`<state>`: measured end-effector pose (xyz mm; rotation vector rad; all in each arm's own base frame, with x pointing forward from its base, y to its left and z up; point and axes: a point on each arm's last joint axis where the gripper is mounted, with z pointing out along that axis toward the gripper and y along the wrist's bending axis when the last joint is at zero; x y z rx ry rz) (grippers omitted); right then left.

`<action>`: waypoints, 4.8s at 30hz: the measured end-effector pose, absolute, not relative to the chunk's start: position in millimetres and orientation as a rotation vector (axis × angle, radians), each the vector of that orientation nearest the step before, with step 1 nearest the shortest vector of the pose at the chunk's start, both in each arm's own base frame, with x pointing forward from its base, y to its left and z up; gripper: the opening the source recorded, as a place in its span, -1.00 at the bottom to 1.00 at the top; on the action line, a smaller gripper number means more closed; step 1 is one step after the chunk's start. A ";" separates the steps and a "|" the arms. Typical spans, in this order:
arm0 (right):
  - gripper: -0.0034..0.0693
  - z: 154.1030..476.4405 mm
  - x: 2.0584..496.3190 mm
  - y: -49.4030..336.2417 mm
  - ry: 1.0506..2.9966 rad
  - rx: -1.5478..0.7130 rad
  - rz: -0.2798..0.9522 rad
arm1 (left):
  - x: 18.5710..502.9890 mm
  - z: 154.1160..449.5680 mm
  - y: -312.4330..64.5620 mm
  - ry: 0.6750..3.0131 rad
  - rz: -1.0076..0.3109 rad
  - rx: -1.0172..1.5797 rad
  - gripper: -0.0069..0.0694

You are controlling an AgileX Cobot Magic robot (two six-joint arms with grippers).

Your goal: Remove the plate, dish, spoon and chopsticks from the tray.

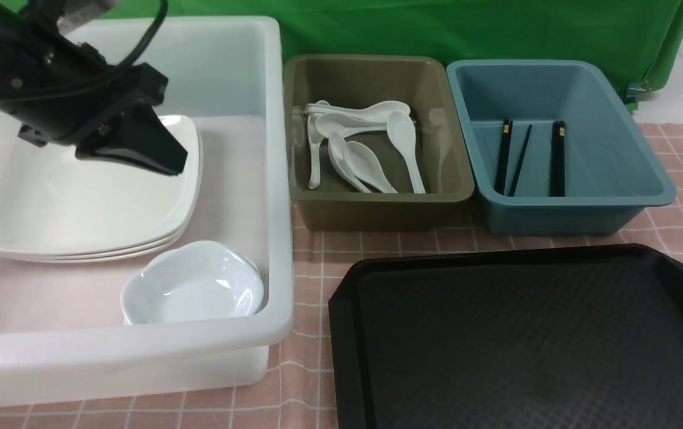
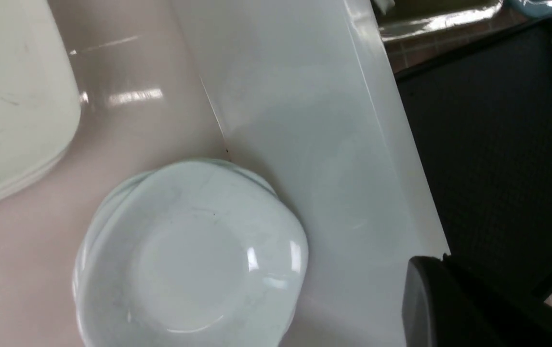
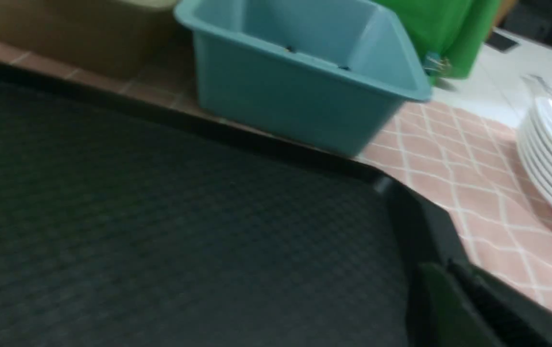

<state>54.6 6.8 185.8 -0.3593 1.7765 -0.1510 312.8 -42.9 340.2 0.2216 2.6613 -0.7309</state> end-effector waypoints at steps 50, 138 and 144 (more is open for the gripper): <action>-0.37 184.2 53.6 6.6 1.842 -0.077 0.074 | 231.1 375.2 -45.9 2.547 -0.581 0.300 -0.83; -0.25 184.1 53.9 3.1 1.845 -0.015 0.025 | 55.7 190.3 -0.3 1.717 -0.067 -0.084 -0.82; -0.25 184.1 53.9 3.1 1.845 -0.015 0.025 | 55.7 190.3 -0.3 1.717 -0.067 -0.083 -0.82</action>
